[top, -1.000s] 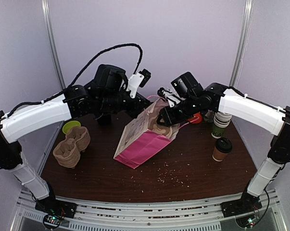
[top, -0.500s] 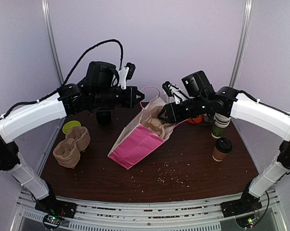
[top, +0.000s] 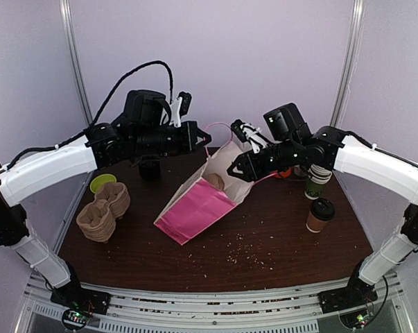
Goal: Pack the takeout coffee
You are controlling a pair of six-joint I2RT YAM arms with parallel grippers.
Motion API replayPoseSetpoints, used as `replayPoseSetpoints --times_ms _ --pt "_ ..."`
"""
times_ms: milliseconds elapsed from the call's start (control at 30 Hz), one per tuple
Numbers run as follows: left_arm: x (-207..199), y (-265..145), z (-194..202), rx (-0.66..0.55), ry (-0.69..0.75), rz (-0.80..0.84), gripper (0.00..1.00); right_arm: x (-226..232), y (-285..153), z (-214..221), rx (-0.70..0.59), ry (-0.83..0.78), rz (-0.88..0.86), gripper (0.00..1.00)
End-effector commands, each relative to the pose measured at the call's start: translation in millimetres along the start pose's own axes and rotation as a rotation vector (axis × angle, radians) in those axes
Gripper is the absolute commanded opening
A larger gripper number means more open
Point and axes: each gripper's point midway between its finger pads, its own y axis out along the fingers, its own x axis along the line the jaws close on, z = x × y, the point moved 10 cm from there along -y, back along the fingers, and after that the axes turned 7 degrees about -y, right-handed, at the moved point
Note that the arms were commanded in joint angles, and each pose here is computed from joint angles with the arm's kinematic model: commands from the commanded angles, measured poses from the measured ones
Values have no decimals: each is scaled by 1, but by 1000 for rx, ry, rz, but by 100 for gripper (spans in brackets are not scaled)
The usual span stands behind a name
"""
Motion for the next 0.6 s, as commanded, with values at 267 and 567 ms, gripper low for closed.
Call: replayPoseSetpoints --times_ms 267,567 --pt "20 -21 28 30 31 72 0 7 -53 6 -207 14 8 57" --pt "24 -41 43 57 98 147 0 4 -82 35 -324 122 56 72"
